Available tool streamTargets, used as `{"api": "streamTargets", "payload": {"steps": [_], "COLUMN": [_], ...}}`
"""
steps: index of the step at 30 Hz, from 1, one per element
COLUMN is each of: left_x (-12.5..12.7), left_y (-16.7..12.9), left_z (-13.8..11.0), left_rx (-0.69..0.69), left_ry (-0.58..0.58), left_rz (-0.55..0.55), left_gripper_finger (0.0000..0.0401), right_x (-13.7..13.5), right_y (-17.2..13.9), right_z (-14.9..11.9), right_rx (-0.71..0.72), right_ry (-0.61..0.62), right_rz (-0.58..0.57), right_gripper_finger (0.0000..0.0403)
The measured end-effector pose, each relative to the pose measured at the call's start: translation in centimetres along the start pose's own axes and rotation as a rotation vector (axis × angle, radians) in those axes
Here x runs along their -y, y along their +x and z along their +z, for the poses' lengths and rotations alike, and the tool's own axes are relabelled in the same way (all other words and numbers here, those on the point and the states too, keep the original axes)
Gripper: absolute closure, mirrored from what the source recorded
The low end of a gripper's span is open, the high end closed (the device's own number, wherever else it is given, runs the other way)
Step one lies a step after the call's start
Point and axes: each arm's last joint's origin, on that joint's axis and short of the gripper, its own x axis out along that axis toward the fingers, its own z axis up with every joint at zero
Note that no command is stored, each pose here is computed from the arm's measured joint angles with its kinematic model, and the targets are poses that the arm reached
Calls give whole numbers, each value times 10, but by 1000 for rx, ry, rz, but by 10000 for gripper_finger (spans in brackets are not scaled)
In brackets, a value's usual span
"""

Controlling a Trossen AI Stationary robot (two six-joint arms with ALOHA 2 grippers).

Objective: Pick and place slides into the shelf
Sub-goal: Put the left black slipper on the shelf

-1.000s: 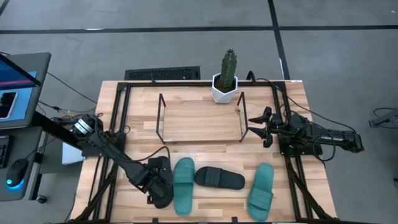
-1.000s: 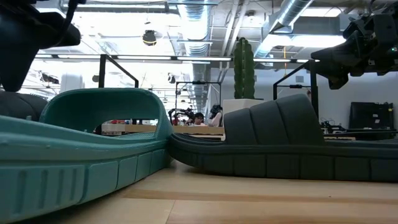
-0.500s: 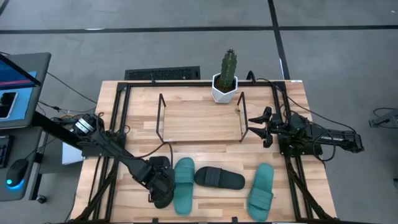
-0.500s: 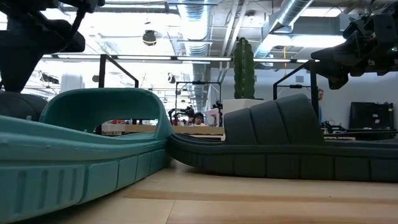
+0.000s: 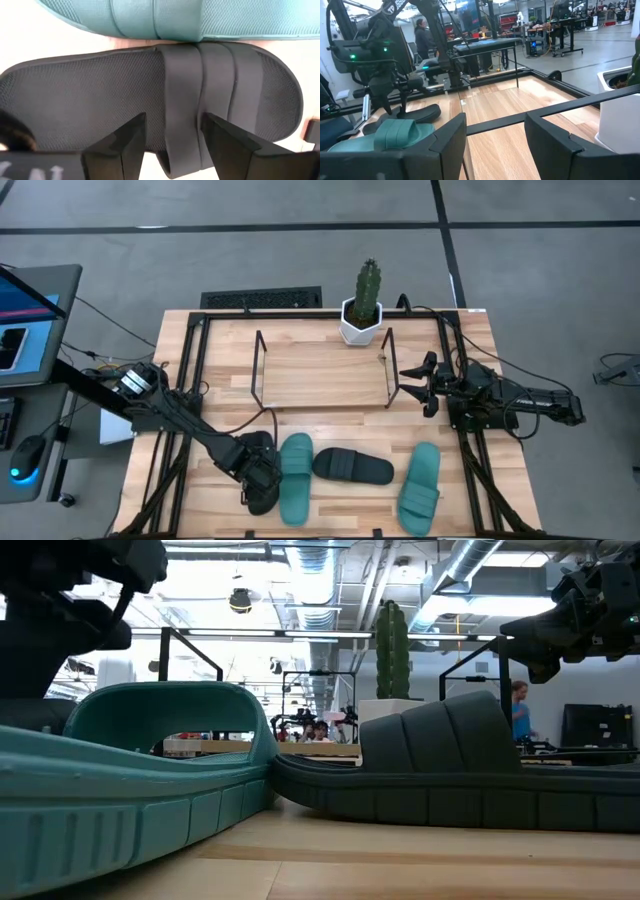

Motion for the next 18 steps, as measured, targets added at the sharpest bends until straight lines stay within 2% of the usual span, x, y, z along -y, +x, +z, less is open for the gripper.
{"api": "streamTargets", "payload": {"steps": [11,14,18], "left_x": [0,0,-3], "left_y": [2,8,18], "left_z": [0,-2,-6], "left_rx": [-28,-51,-70], "left_ry": [-3,-3,-25], "left_rz": [-55,-105,-138], "left_gripper_finger": [221,244,313], "right_x": [0,0,0], "right_y": [0,0,0], "right_z": [0,0,0], "right_rx": [0,-1,-1], "right_ry": [0,0,0], "right_rz": [0,0,1], "right_gripper_finger": [211,211,209]}}
